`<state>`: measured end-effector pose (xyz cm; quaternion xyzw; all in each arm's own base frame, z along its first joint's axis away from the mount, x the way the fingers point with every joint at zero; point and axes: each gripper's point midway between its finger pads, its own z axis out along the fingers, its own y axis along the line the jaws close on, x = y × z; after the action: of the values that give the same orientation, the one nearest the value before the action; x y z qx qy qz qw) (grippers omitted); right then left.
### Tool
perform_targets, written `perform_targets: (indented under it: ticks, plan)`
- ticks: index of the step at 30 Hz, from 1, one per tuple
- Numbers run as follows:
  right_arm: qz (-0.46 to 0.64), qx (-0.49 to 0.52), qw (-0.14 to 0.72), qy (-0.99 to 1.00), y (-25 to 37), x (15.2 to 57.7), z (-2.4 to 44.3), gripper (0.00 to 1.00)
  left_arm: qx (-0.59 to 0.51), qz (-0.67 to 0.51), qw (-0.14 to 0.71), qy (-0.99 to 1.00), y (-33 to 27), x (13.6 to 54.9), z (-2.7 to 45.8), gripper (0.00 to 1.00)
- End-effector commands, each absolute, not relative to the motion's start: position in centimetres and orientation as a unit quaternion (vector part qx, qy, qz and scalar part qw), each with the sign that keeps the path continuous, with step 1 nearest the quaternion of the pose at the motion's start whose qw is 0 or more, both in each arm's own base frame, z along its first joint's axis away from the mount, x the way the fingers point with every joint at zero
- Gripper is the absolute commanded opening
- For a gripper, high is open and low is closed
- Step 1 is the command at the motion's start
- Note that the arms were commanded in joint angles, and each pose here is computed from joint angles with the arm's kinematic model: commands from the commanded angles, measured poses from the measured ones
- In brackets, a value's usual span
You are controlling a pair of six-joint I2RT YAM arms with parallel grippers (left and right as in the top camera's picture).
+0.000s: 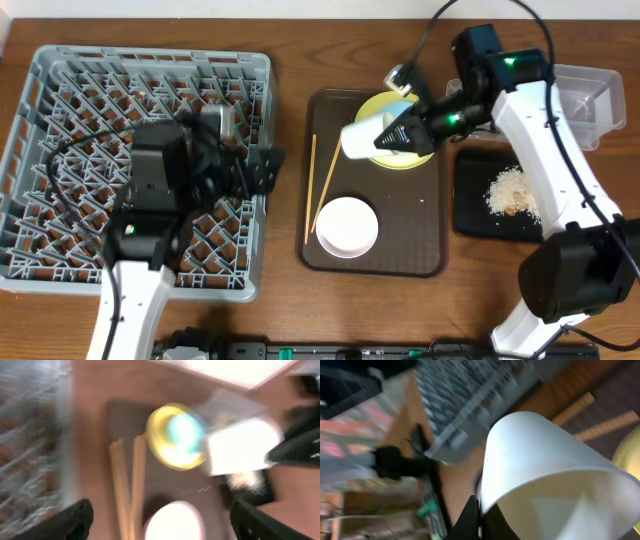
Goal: Sort waste into correct bins and load items into the dishwasher
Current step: 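Bring the left gripper to the pink bowl and grasp it from the right gripper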
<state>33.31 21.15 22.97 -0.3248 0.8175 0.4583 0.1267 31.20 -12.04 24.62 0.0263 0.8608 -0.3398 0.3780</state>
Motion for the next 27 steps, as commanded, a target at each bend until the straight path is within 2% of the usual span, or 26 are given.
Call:
perform_targets:
  ticks: [1, 5, 11, 27]
  plan:
    - [0.574, -0.342, 0.180, 0.722, 22.9, 32.2, 28.8, 0.01, 0.062, -0.506, 0.315, 0.801, -16.4, 30.2, 27.9, 0.84]
    - [0.617, -0.354, 0.206, 0.672, 23.4, 31.8, 30.9, 0.01, 0.101, -0.600, 0.292, 0.738, -18.4, 31.1, 31.1, 0.82]
    - [0.655, -0.363, 0.237, 0.619, 23.6, 32.0, 33.2, 0.01, 0.094, -0.654, 0.241, 0.711, -19.7, 32.2, 31.7, 0.82]
    - [0.668, -0.349, 0.222, 0.619, 23.8, 31.9, 33.6, 0.01, 0.110, -0.658, 0.215, 0.713, -22.7, 31.5, 30.7, 0.83]
